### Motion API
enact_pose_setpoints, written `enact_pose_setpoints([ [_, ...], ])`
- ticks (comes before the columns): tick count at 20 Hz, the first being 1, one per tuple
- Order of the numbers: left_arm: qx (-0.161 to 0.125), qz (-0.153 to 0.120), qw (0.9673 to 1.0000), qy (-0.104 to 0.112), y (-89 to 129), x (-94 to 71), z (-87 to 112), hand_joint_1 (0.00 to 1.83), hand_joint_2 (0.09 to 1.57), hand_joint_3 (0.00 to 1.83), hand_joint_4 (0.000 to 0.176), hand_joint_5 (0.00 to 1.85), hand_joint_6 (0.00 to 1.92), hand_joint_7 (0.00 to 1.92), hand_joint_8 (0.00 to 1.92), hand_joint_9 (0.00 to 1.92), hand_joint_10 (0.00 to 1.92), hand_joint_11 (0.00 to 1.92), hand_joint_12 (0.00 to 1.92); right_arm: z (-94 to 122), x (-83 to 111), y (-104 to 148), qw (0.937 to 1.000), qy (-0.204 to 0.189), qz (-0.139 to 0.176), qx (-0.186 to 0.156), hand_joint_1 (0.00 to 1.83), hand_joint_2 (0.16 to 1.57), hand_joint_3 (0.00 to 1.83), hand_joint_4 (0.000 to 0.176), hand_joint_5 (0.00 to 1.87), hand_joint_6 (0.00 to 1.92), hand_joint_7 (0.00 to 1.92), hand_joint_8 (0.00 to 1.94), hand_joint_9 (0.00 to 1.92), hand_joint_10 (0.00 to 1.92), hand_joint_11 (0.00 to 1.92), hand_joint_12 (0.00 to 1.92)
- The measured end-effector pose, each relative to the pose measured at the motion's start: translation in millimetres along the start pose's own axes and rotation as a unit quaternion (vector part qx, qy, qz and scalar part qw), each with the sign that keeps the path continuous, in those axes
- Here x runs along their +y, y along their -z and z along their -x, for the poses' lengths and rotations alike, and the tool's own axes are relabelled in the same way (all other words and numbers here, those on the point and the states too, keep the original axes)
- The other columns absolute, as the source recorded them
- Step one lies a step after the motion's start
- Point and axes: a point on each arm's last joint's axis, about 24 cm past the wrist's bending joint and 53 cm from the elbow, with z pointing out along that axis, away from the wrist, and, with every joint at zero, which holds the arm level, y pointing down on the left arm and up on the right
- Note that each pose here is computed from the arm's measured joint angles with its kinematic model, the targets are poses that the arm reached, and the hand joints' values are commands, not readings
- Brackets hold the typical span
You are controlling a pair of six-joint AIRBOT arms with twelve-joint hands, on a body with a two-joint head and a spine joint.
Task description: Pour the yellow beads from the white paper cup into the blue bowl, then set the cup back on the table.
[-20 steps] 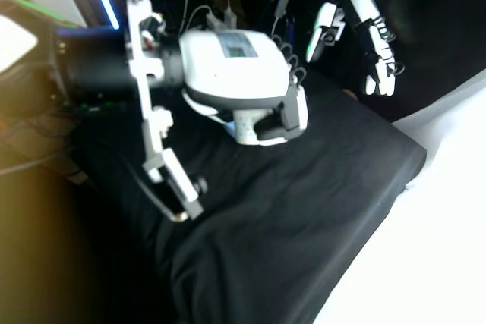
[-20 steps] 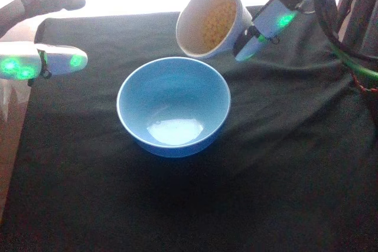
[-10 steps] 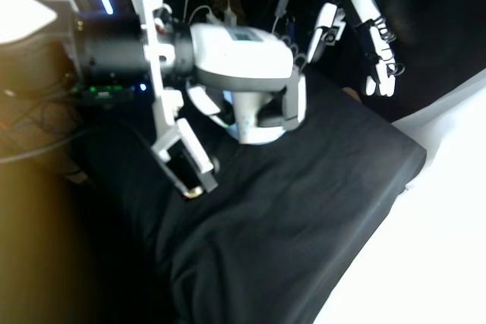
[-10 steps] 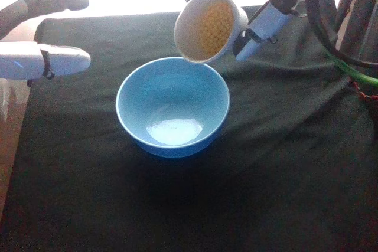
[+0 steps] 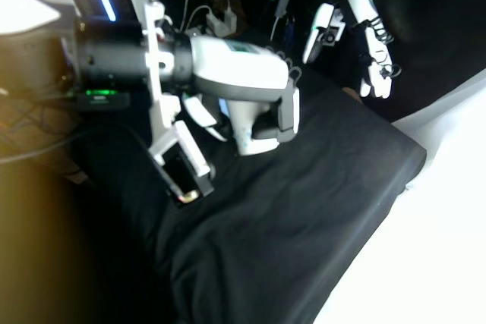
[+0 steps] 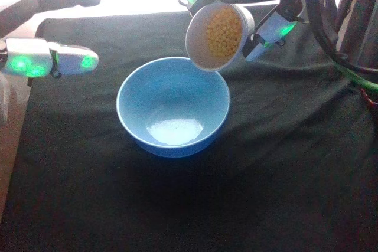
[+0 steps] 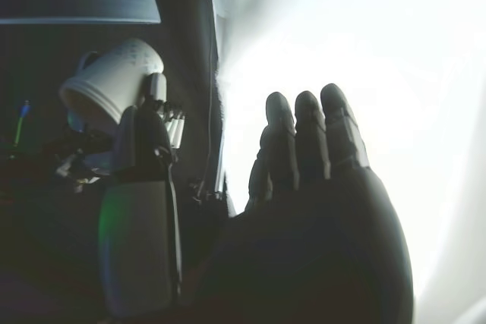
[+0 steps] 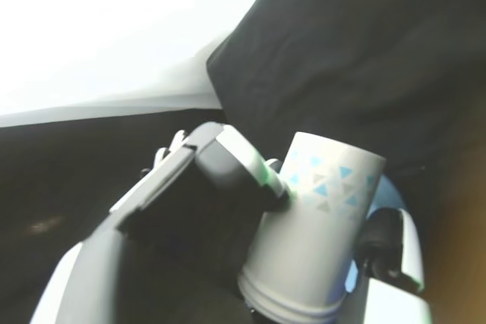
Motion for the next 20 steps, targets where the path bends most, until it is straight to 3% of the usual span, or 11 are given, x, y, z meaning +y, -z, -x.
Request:
enact_pose_setpoints([
  [2,0.002,-0.004,1.0,-0.004,-1.8,-3.4,-0.2,0.91,1.05,0.0,0.006,0.15,0.01,0.4,0.0,0.22,0.01,0.04,0.22,-2.0,1.4,-0.5,1.0,0.008,0.001,0.004,1.21,1.18,0.01,0.0,0.85,1.15,0.88,1.33,1.03,1.92,1.16,1.92],
  [3,0.007,-0.001,0.9999,-0.007,-2.1,-2.4,-2.3,0.91,1.04,0.0,0.001,0.15,0.01,0.41,0.0,0.23,0.01,0.04,0.22,-2.3,2.1,-0.8,0.9998,0.018,0.001,0.007,1.24,1.17,0.0,0.0,0.86,1.13,0.89,1.25,1.06,1.92,1.19,1.92],
  [4,0.01,0.001,0.9999,-0.009,-3.1,-2.0,-3.2,0.93,1.05,0.0,0.0,0.15,0.01,0.42,0.01,0.24,0.01,0.03,0.22,-1.7,2.1,-1.3,0.9997,0.024,0.0,0.008,1.25,1.16,0.0,0.0,0.89,0.93,0.92,1.33,0.97,1.77,1.1,1.92],
  [5,0.011,0.003,0.9999,-0.01,-3.3,-1.5,-3.7,0.93,1.05,0.0,0.0,0.15,0.01,0.42,0.01,0.24,0.01,0.03,0.22,-0.1,2.3,-1.6,0.9996,0.026,-0.001,0.007,1.25,1.16,0.0,0.0,0.89,0.93,0.92,1.33,0.97,1.77,1.1,1.92],
  [6,0.012,0.0,0.9998,-0.013,-4.9,-3.9,-3.2,0.92,1.05,0.0,0.0,0.14,0.0,0.42,0.01,0.23,0.01,0.01,0.21,-0.5,4.3,-2.6,0.9995,0.03,0.0,0.008,1.16,1.31,0.01,0.0,0.6,1.48,0.66,1.62,0.78,1.92,0.9,1.92],
  [7,0.012,-0.002,0.9998,-0.015,-5.9,-6.0,-2.7,0.92,1.05,0.0,0.0,0.14,0.0,0.42,0.01,0.24,0.01,0.01,0.21,-1.6,5.2,-2.9,0.9992,0.038,0.0,0.011,1.13,1.35,0.02,0.0,0.54,1.6,0.59,1.69,0.85,1.92,1.02,1.92],
  [11,0.016,-0.006,0.9997,-0.019,-7.8,-9.3,-3.8,0.92,1.05,0.0,0.0,0.14,0.0,0.41,0.0,0.23,0.0,0.01,0.22,-3.2,4.7,-3.9,0.9987,0.049,-0.002,0.015,1.19,1.27,0.0,0.0,0.69,1.39,0.73,1.46,0.97,1.92,1.15,1.92],
  [12,0.016,-0.007,0.9997,-0.019,-8.3,-10.1,-3.6,0.92,1.05,0.0,0.0,0.14,0.0,0.42,0.0,0.23,0.0,0.02,0.22,-3.6,3.9,-4.2,0.9985,0.052,-0.004,0.016,1.1,1.38,0.06,0.0,0.4,1.66,0.64,1.81,0.76,1.9,0.91,1.92],
  [13,0.017,-0.008,0.9996,-0.02,-8.6,-11.0,-3.8,0.91,1.05,0.0,0.0,0.14,0.0,0.41,0.0,0.23,0.0,0.01,0.22,-3.8,2.7,-4.2,0.9984,0.054,-0.007,0.017,1.09,1.21,0.48,0.0,0.37,1.79,0.64,1.92,0.78,1.92,0.94,1.92],
  [14,0.017,-0.009,0.9996,-0.019,-8.6,-11.6,-3.7,0.9,1.05,0.0,0.0,0.14,0.0,0.42,0.0,0.23,0.0,0.01,0.22,-3.7,2.5,-5.0,0.9983,0.055,-0.008,0.017,1.1,1.12,0.68,0.0,0.39,1.83,0.68,1.94,0.79,1.92,0.97,1.92],
  [20,0.016,-0.013,0.9996,-0.02,-9.7,-14.2,-2.7,0.9,1.05,0.0,0.0,0.14,0.0,0.42,0.0,0.22,0.0,0.0,0.22,-1.3,3.5,-11.2,0.998,0.061,-0.008,0.016,1.11,1.07,0.76,0.0,0.4,1.85,0.7,1.94,0.8,1.92,0.98,1.92],
])
